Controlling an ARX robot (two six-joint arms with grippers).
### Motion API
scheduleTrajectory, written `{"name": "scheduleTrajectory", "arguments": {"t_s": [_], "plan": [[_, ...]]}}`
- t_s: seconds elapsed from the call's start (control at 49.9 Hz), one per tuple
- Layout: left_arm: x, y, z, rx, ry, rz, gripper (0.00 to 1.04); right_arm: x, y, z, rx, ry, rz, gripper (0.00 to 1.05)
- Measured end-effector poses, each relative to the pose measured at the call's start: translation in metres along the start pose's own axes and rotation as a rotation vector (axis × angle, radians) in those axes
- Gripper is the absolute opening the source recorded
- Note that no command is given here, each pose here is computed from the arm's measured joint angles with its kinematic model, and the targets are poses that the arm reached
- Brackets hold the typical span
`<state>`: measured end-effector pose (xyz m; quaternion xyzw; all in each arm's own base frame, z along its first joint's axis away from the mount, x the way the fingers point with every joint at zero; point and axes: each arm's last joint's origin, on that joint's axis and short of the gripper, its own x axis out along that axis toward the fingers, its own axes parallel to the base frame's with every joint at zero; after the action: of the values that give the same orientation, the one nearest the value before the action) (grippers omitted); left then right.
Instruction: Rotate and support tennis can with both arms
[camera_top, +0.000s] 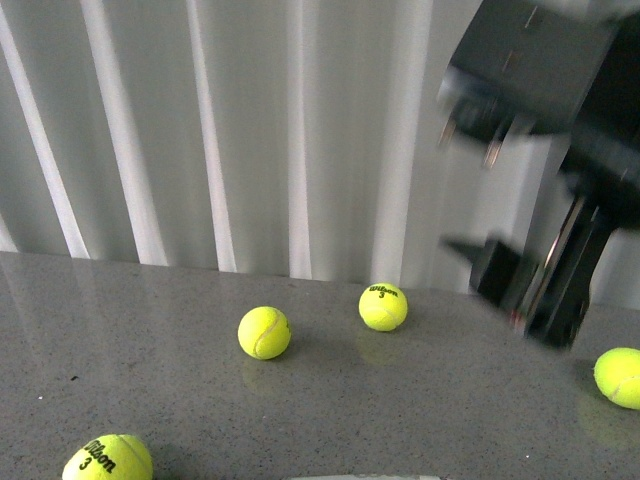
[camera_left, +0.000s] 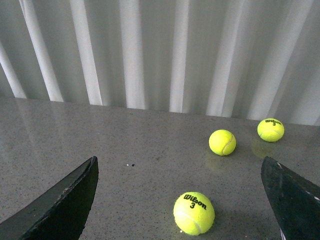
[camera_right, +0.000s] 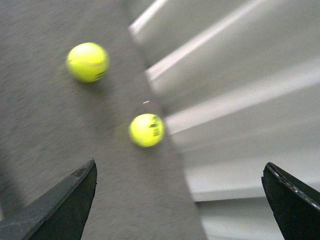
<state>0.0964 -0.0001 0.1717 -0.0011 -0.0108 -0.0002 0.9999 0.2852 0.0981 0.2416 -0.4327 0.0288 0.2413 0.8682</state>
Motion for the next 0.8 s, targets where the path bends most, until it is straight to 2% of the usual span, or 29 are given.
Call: {"name": "scheduleTrajectory", "arguments": {"t_s": [0.1, 0.2, 0.26, 0.34, 0.4, 0.481, 0.521, 0.561, 0.641, 0.801], "plan": [[0.0, 0.0, 0.0, 0.0, 0.0, 0.0, 0.98, -0.033, -0.049, 0.016, 0.111, -0.073, -0.303, 0.98], [0.0, 0.0, 0.0, 0.0, 0.0, 0.0, 0.98, -0.071, -0.081, 0.022, 0.214, -0.128, -0.635, 0.98], [0.0, 0.0, 0.0, 0.0, 0.0, 0.0, 0.98, -0.093, -0.087, 0.021, 0.241, -0.175, -0.799, 0.98], [0.0, 0.0, 0.0, 0.0, 0.0, 0.0, 0.98, -0.12, -0.082, 0.019, 0.265, -0.259, -0.927, 0.98], [0.0, 0.0, 0.0, 0.0, 0.0, 0.0, 0.98, -0.132, -0.077, 0.016, 0.3, -0.281, -0.927, 0.97], [0.0, 0.0, 0.0, 0.0, 0.0, 0.0, 0.98, -0.144, -0.071, 0.006, 0.474, -0.225, -0.698, 0.85], [0.0, 0.0, 0.0, 0.0, 0.0, 0.0, 0.98, -0.15, -0.052, -0.011, 0.642, -0.138, -0.573, 0.74], [0.0, 0.0, 0.0, 0.0, 0.0, 0.0, 0.98, -0.151, -0.032, -0.027, 0.744, -0.066, -0.524, 0.65], [0.0, 0.0, 0.0, 0.0, 0.0, 0.0, 0.98, -0.15, -0.01, -0.044, 0.842, -0.035, -0.503, 0.49], [0.0, 0.0, 0.0, 0.0, 0.0, 0.0, 0.98, -0.154, 0.015, -0.058, 0.886, -0.045, -0.5, 0.19]]}}
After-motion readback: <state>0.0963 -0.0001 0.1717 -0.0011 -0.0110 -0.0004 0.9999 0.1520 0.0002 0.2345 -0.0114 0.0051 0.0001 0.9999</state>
